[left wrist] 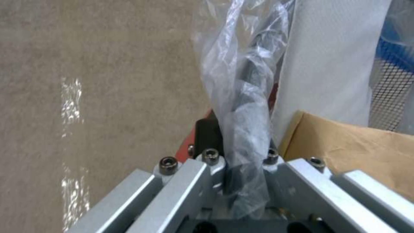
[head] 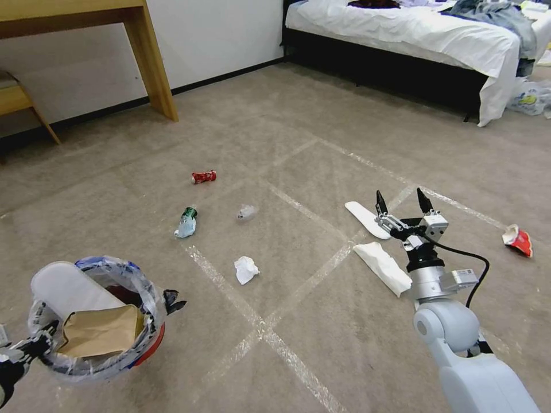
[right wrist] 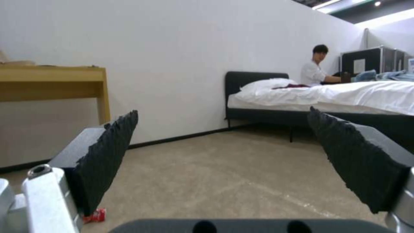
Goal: Pick up the trash bin and place the garbage on the floor into it.
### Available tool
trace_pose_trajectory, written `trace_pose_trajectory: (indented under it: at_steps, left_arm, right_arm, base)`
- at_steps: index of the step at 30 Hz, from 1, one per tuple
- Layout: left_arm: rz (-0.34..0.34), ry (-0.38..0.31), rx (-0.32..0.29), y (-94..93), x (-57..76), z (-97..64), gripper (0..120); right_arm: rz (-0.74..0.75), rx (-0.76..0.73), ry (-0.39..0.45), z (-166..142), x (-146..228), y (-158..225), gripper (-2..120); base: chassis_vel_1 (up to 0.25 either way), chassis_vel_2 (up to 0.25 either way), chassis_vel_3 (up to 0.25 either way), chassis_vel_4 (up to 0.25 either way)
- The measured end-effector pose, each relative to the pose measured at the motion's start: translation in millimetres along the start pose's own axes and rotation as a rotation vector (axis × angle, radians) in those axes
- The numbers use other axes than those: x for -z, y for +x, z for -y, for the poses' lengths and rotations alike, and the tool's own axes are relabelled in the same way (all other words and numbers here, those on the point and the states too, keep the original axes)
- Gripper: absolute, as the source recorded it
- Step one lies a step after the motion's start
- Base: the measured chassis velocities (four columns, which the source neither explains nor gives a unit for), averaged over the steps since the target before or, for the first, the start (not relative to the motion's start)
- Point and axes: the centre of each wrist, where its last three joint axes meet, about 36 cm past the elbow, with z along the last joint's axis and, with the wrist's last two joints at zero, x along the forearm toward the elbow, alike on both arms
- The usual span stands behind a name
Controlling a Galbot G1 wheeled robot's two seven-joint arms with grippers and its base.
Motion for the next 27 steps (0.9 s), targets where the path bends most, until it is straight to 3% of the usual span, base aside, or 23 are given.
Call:
trace_pose_trajectory:
  at_steps: [27]
  left_arm:
    - [-0.003, 0.005, 0.021, -3.4, 1.6, -9.9, 1]
  right_arm:
    - [0.004, 0.027, -0.005, -9, -2, 0, 100]
  base:
    - [-0.09, 0.088, 0.089, -0.096]
